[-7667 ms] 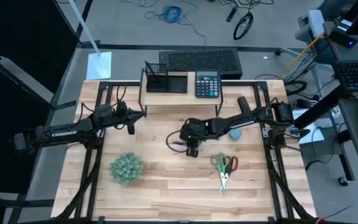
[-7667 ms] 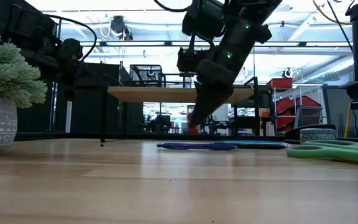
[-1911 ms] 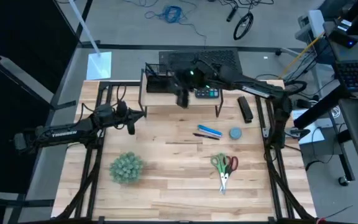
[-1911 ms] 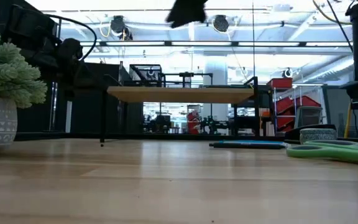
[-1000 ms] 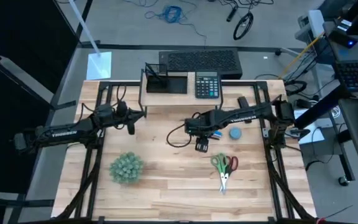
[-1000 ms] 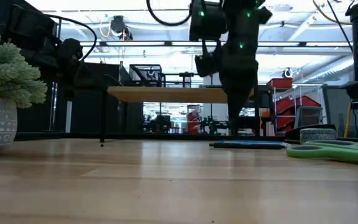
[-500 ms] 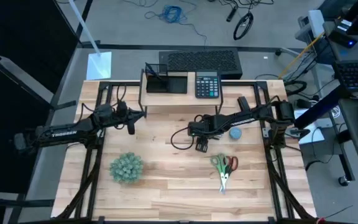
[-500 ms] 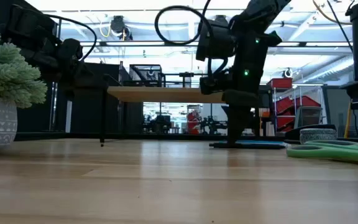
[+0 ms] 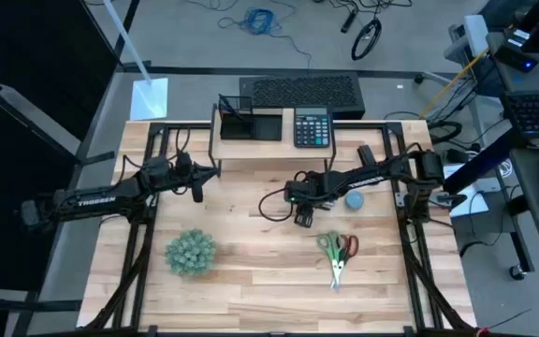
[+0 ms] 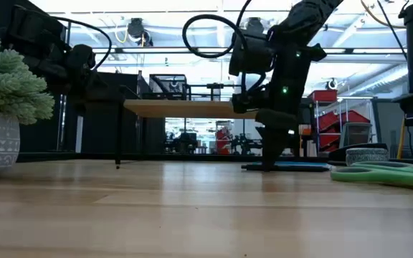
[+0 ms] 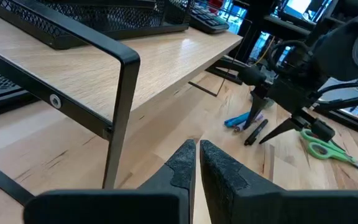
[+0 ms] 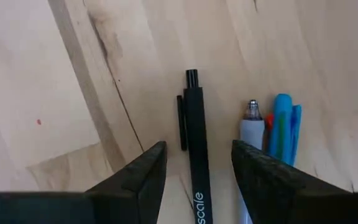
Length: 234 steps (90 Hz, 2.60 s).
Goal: Pick and place office supplies into organizer
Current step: Put the black pen into the desk organizer on the shelf
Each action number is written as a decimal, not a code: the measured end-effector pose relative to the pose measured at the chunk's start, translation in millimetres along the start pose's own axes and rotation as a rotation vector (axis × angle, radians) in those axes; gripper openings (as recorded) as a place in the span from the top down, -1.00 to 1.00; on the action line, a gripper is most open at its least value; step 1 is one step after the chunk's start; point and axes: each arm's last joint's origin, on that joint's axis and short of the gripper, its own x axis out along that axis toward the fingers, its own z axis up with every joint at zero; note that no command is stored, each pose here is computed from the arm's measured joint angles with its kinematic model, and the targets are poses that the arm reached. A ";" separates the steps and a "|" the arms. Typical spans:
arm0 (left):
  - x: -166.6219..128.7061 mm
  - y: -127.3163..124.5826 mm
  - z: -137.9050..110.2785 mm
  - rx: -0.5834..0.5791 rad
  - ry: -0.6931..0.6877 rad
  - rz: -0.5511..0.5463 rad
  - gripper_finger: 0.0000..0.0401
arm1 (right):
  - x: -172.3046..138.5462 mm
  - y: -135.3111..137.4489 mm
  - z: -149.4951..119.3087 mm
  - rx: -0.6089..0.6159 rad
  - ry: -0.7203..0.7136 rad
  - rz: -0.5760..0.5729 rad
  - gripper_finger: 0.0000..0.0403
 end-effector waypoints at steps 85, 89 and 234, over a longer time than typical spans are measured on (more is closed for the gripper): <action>0.0 0.0 0.0 0.000 0.000 0.000 0.95 | 16.6 3.0 -3.6 -0.055 0.065 0.055 0.22; 0.0 0.0 0.0 0.000 0.000 0.000 0.95 | 16.6 2.9 -3.6 -0.055 0.065 0.055 0.22; 0.0 0.0 0.0 0.000 0.000 0.000 0.95 | -20.3 6.6 28.6 0.002 -0.307 0.191 0.93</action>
